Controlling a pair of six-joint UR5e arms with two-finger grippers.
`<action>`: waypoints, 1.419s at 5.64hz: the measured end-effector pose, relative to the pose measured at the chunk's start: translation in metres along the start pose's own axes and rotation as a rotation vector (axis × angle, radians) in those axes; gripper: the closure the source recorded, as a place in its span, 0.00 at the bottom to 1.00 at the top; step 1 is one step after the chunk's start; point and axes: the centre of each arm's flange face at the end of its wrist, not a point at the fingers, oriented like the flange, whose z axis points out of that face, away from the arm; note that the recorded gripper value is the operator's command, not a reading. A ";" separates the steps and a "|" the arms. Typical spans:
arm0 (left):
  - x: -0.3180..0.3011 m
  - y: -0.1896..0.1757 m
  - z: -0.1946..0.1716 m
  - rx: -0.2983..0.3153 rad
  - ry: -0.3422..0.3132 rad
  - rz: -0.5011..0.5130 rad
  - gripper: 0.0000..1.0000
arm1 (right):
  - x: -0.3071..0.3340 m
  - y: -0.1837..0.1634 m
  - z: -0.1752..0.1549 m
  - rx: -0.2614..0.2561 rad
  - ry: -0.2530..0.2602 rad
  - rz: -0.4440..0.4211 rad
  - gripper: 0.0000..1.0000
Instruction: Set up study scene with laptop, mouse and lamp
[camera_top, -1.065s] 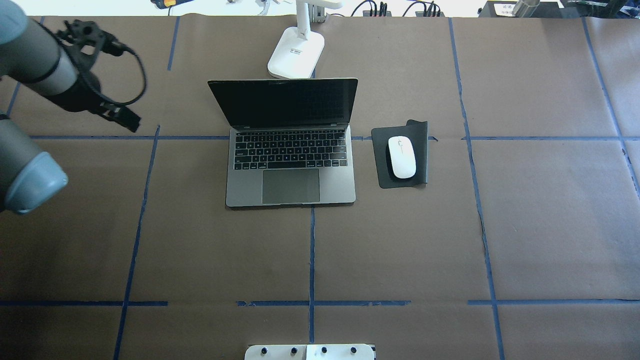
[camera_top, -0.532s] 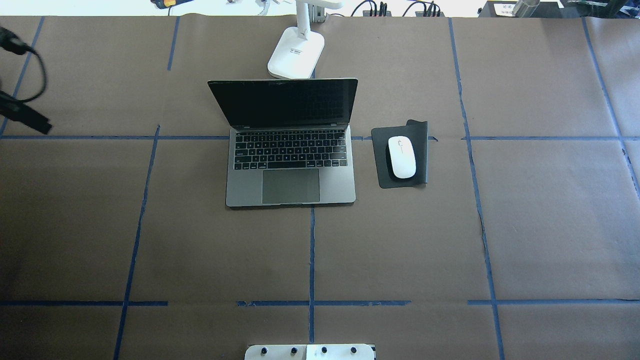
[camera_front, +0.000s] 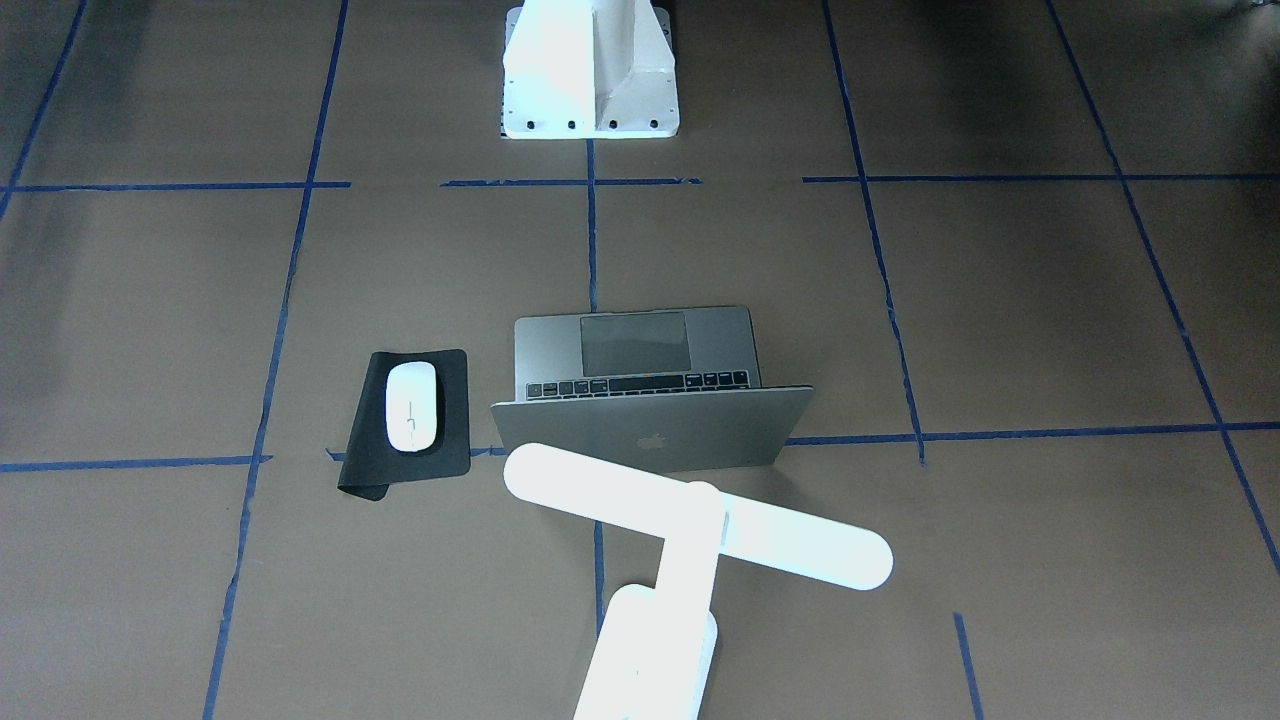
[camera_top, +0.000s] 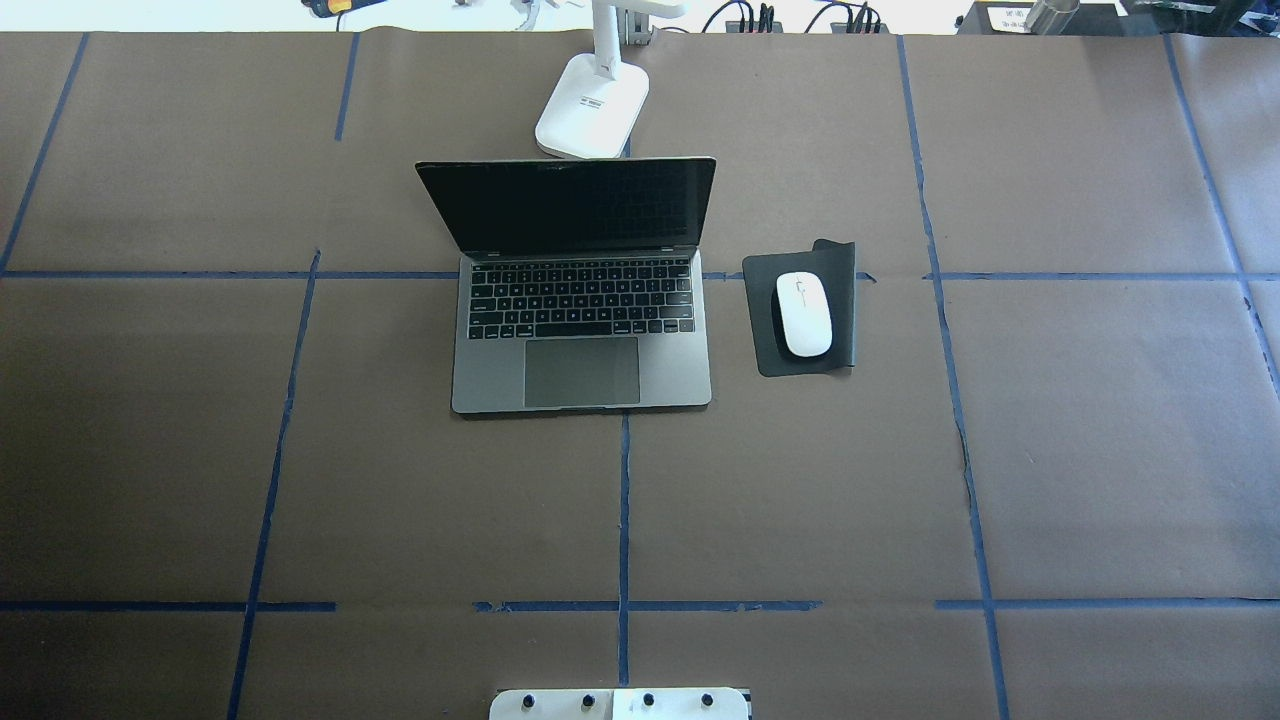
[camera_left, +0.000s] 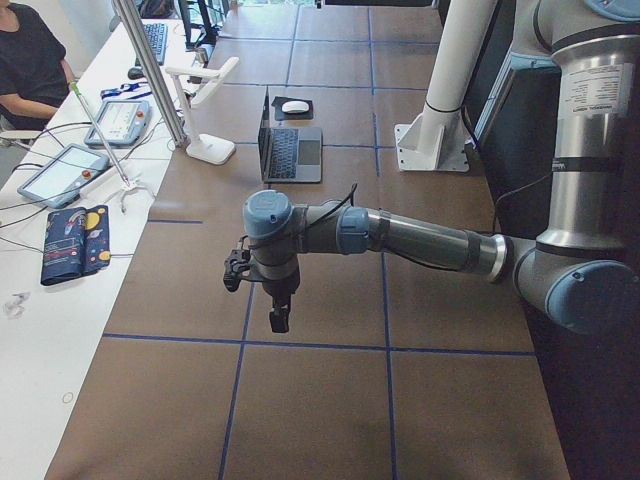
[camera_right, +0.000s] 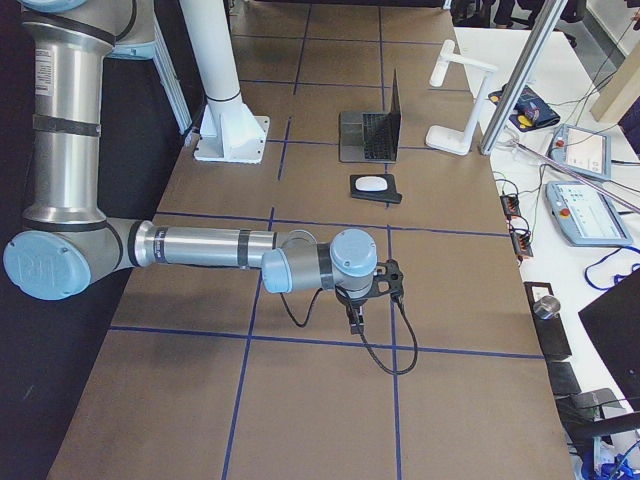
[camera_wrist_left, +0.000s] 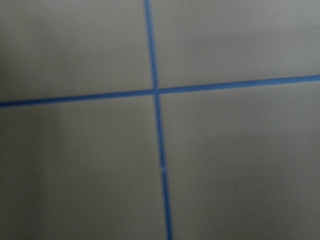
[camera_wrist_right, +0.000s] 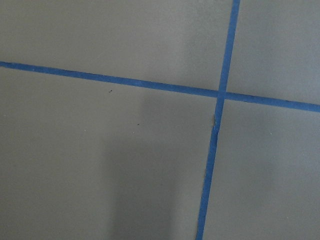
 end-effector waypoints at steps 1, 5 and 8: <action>-0.037 0.024 0.020 -0.034 0.013 -0.043 0.00 | -0.001 0.014 0.003 -0.013 -0.001 0.001 0.00; -0.043 0.048 0.034 -0.030 0.042 -0.043 0.00 | -0.015 0.017 0.023 -0.060 0.002 -0.045 0.00; -0.019 0.043 0.028 -0.023 0.071 0.006 0.00 | -0.006 0.018 0.013 -0.052 -0.006 -0.087 0.00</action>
